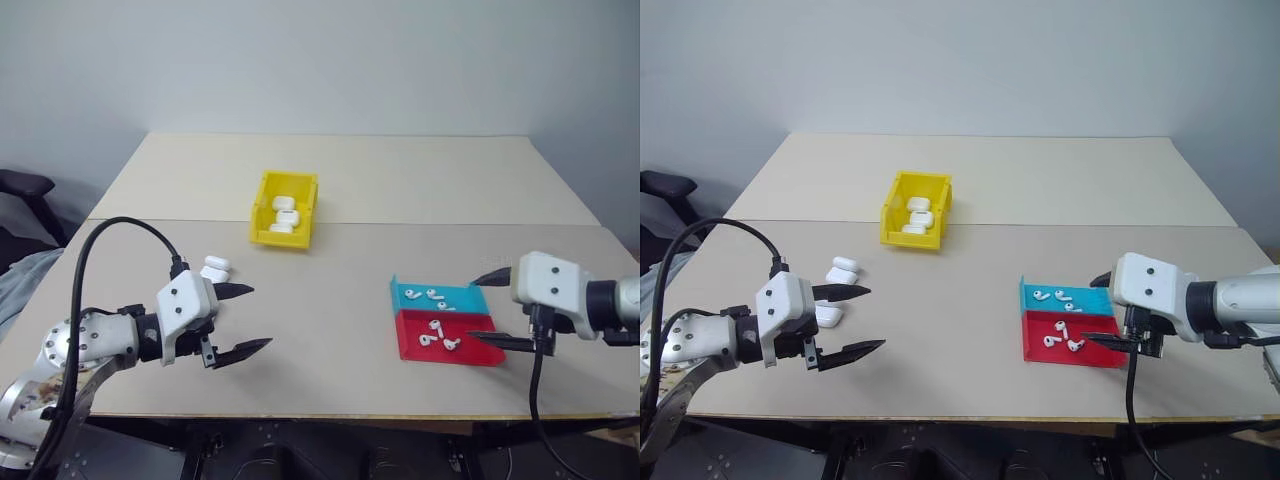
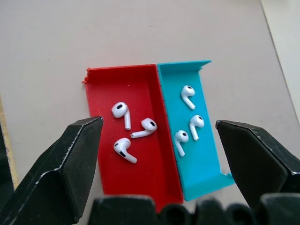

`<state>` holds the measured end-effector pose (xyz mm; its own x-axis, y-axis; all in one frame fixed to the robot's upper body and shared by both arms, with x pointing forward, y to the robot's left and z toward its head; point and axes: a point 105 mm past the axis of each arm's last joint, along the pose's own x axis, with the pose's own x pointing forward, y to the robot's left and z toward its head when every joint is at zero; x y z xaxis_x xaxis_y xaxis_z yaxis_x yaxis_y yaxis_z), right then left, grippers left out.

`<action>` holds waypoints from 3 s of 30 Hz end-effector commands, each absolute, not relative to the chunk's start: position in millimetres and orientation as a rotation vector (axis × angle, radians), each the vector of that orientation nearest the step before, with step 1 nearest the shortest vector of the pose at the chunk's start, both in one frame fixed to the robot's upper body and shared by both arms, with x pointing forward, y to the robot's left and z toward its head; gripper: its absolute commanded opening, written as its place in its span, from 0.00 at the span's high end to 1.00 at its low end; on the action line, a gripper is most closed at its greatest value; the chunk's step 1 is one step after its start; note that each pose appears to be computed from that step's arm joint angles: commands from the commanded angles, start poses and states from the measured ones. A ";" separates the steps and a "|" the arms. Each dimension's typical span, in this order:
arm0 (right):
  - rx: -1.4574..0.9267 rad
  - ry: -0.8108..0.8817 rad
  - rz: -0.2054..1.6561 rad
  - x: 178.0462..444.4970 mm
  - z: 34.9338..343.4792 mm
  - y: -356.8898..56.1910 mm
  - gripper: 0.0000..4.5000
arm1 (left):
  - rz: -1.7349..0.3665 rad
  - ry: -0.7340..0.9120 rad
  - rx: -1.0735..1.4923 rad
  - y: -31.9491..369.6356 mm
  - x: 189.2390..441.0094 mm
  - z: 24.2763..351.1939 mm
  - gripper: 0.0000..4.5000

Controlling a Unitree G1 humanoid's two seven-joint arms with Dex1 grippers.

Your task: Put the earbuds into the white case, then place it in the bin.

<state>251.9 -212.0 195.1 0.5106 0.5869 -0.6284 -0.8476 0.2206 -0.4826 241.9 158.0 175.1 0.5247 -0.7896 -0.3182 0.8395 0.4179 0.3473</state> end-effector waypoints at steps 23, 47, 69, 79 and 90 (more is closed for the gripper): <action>-0.946 0.335 1.090 269.4 189.5 -206.8 0.01 | -0.253 0.554 0.502 228.5 271.6 200.5 0.00; -0.841 0.488 0.965 275.4 180.5 -221.6 0.01 | -0.057 0.895 0.153 220.0 287.1 144.9 0.00; -0.838 0.515 0.936 275.7 175.9 -229.9 0.01 | 0.040 0.899 0.210 206.4 306.5 130.7 0.00; -0.821 0.532 0.924 274.2 171.5 -230.8 0.01 | -0.002 0.907 0.244 202.2 309.7 122.9 0.00; -0.814 0.534 0.919 274.3 167.9 -228.3 0.00 | -0.022 0.921 0.271 203.1 310.1 118.6 0.28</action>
